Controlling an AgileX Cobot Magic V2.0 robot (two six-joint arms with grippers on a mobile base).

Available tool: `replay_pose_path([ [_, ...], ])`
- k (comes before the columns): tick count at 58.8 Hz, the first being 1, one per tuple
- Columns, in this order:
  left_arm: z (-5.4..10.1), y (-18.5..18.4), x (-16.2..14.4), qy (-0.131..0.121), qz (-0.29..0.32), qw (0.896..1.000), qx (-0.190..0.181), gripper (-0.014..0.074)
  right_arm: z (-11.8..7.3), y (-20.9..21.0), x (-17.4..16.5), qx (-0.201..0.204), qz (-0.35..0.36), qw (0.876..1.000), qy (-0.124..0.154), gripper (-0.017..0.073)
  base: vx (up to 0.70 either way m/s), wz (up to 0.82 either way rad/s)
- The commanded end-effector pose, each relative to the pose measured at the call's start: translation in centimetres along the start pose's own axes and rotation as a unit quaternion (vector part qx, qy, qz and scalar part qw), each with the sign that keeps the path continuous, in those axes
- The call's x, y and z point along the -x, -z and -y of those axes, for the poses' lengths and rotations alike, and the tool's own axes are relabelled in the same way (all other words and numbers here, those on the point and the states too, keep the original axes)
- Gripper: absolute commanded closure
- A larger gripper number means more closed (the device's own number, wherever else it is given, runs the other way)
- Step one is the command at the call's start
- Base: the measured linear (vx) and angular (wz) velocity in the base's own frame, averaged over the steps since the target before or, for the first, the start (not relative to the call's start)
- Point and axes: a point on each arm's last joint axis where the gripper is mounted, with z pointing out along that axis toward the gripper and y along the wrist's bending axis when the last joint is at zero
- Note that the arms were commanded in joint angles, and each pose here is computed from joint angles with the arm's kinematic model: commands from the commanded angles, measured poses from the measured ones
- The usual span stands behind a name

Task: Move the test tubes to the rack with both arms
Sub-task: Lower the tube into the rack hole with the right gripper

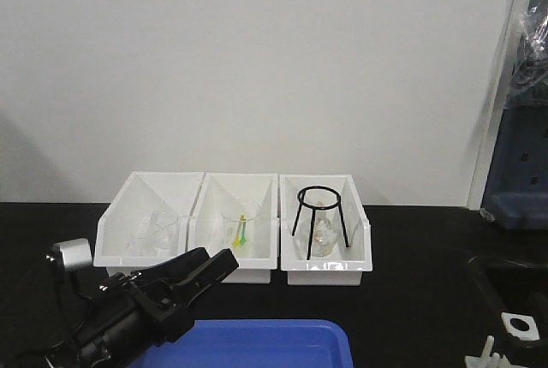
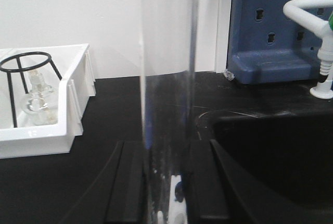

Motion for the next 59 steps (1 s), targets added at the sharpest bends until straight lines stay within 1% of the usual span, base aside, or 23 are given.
replay_pose_path([
  [1, 1.3, -0.1, 1.9, -0.005, 0.054, 0.998, -0.033, 0.0072, 0.4, 0.0, 1.9, -0.019, 0.063, 0.998, 0.012, 0.0565, 0.00, 0.00],
  [6, 1.3, -0.1, 1.9, -0.006, 0.054, 0.998, -0.034, 0.0072, 0.7, 0.0, 1.9, -0.034, 0.061, 0.997, 0.026, 0.0565, 0.00, 0.00],
  [11, 1.3, -0.1, 1.9, -0.006, 0.054, 0.998, -0.034, 0.0072, 0.8, 0.0, 1.8, -0.039, 0.057, 0.997, 0.018, 0.0565, 0.00, 0.00],
  [19, 1.3, -0.1, 1.9, -0.006, 0.053, 0.998, -0.033, 0.0072, 0.7, -0.1, 1.7, -0.036, 0.054, 0.998, 0.018, 0.0565, 0.00, 0.00],
  [26, 1.2, -0.1, 1.9, -0.006, 0.052, 0.998, -0.031, 0.0072, 0.7, -0.9, 0.9, -0.035, 0.044, 0.998, 0.018, 0.0565, 0.00, 0.00],
  [29, 1.2, -0.1, 1.9, -0.006, 0.051, 0.998, -0.030, 0.0072, 0.6, -1.2, 0.6, -0.028, 0.049, 0.998, 0.017, 0.0565, 0.00, 0.00],
  [36, 1.1, -0.1, 1.8, -0.006, 0.048, 0.999, -0.026, 0.0072, 0.3, -1.6, 0.8, -0.013, 0.083, 0.996, 0.004, 0.0565, 0.00, 0.00],
  [39, 1.1, -0.1, 1.8, -0.006, 0.046, 0.999, -0.024, 0.0072, 0.3, -1.7, 0.7, -0.015, 0.082, 0.996, 0.001, 0.0565, 0.00, 0.00],
  [44, 1.1, -0.1, 1.8, -0.006, 0.044, 0.999, -0.022, 0.0072, 0.4, -1.8, -0.1, -0.021, 0.067, 0.998, -0.004, 0.0565, 0.00, 0.00],
  [49, 1.1, -0.1, 1.8, -0.006, 0.044, 0.999, -0.022, 0.0072, 0.5, -1.3, -1.6, -0.022, 0.057, 0.998, -0.001, 0.0565, 0.00, 0.00],
  [59, 1.1, -0.1, 1.8, -0.006, 0.044, 0.999, -0.022, 0.0072, 0.7, 0.3, -4.2, -0.026, 0.075, 0.997, 0.008, 0.0565, 0.00, 0.00],
])
